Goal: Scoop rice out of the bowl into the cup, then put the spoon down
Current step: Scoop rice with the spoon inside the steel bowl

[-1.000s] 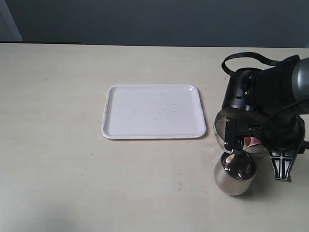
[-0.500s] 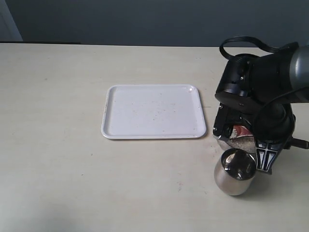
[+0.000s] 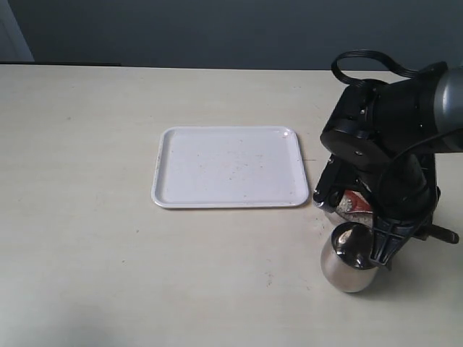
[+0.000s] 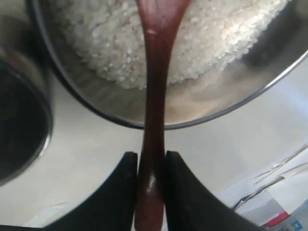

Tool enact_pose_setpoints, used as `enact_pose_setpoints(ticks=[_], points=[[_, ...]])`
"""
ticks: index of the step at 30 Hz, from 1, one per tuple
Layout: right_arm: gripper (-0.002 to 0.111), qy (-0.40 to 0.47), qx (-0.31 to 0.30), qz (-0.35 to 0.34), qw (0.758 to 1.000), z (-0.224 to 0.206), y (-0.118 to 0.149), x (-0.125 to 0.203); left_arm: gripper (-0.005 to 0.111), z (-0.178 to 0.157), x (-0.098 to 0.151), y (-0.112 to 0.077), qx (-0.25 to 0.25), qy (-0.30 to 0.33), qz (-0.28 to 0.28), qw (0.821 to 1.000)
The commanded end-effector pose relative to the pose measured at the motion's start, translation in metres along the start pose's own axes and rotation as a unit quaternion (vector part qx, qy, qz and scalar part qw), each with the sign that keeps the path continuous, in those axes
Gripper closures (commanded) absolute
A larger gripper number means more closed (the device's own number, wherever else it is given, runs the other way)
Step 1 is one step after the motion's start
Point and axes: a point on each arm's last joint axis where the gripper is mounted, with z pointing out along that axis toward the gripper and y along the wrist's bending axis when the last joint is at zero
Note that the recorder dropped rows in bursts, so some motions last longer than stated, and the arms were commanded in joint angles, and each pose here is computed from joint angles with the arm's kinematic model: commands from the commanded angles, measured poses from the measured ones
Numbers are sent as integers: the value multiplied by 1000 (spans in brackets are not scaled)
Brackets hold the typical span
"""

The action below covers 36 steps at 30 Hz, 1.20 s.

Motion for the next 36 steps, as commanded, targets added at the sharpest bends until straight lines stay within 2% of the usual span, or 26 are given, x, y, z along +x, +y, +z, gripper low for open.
enact_pose_setpoints(ticks=[1, 6, 15, 21, 27, 36], points=[[108, -4, 11, 11, 1000, -1, -3, 0, 106, 0, -2, 0, 6, -5, -3, 1000], [108, -11, 13, 20, 1000, -4, -7, 4, 106, 0, -2, 0, 6, -5, -3, 1000], [108, -10, -38, 102, 994, 4, -33, 28, 106, 0, -2, 0, 6, -5, -3, 1000], [108, -23, -55, 102, 993, -1, -31, 31, 106, 0, -2, 0, 6, -5, -3, 1000], [108, -43, -102, 110, 988, -8, -23, 33, 106, 0, -2, 0, 6, -5, -3, 1000], [108, -78, -110, 130, 982, -22, -24, 44, 106, 0, -2, 0, 6, -5, -3, 1000]])
